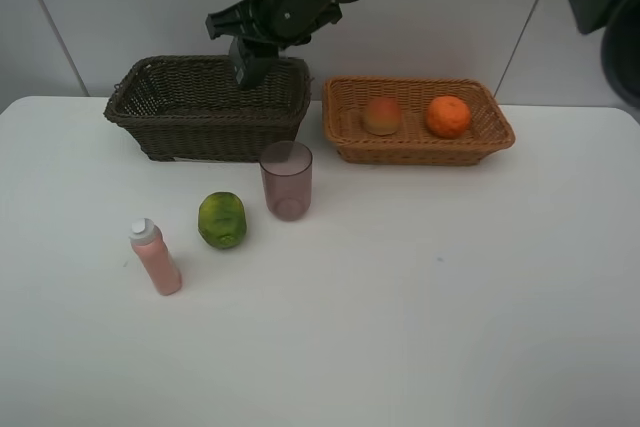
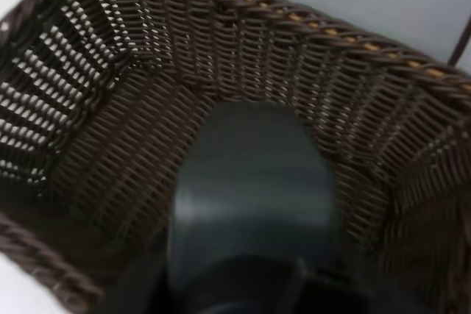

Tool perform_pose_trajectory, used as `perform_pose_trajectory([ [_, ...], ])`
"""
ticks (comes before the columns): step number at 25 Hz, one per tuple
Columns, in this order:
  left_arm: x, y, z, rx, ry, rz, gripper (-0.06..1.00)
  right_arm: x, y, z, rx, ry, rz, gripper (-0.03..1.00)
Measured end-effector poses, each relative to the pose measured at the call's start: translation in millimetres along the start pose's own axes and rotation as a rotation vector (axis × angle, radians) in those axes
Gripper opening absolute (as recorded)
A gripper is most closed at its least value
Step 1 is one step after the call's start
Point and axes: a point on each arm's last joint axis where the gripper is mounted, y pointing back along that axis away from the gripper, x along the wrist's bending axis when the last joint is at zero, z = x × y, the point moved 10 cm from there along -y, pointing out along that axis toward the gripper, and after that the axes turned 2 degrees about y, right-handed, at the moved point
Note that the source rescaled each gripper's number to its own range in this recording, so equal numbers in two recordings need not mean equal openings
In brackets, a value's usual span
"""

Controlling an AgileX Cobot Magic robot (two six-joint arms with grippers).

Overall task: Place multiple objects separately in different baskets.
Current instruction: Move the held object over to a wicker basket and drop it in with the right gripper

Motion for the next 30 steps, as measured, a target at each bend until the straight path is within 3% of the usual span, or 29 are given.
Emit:
perform_pose_trajectory([
  [9, 0, 0, 0, 0.0, 0.0, 0.0, 0.96, -13, -52, -24, -0.019, 0.003, -0.011, 0.0],
  [13, 0, 0, 0, 0.0, 0.0, 0.0, 0.96, -25, -60, -31, -0.009, 0.0, -0.029, 0.0],
  [20, 0, 0, 0, 0.0, 0.0, 0.0, 0.96, -24, -68, -39, 0.006, 0.003, -0.028, 0.0],
  [21, 0, 0, 0, 0.0, 0.0, 0.0, 0.96, -24, -68, -39, 0.005, 0.003, -0.028, 0.03],
  [23, 0, 0, 0, 0.0, 0.0, 0.0, 0.96, -23, -67, -36, -0.009, 0.003, -0.026, 0.2],
  [26, 0, 0, 0, 0.0, 0.0, 0.0, 0.96, -23, -61, -28, -0.028, 0.001, -0.024, 0.6],
  [27, 0, 0, 0, 0.0, 0.0, 0.0, 0.96, -23, -59, -24, -0.036, 0.001, -0.023, 0.68],
  [30, 0, 0, 0, 0.0, 0.0, 0.0, 0.96, -23, -46, -13, -0.055, 0.0, -0.023, 0.81],
])
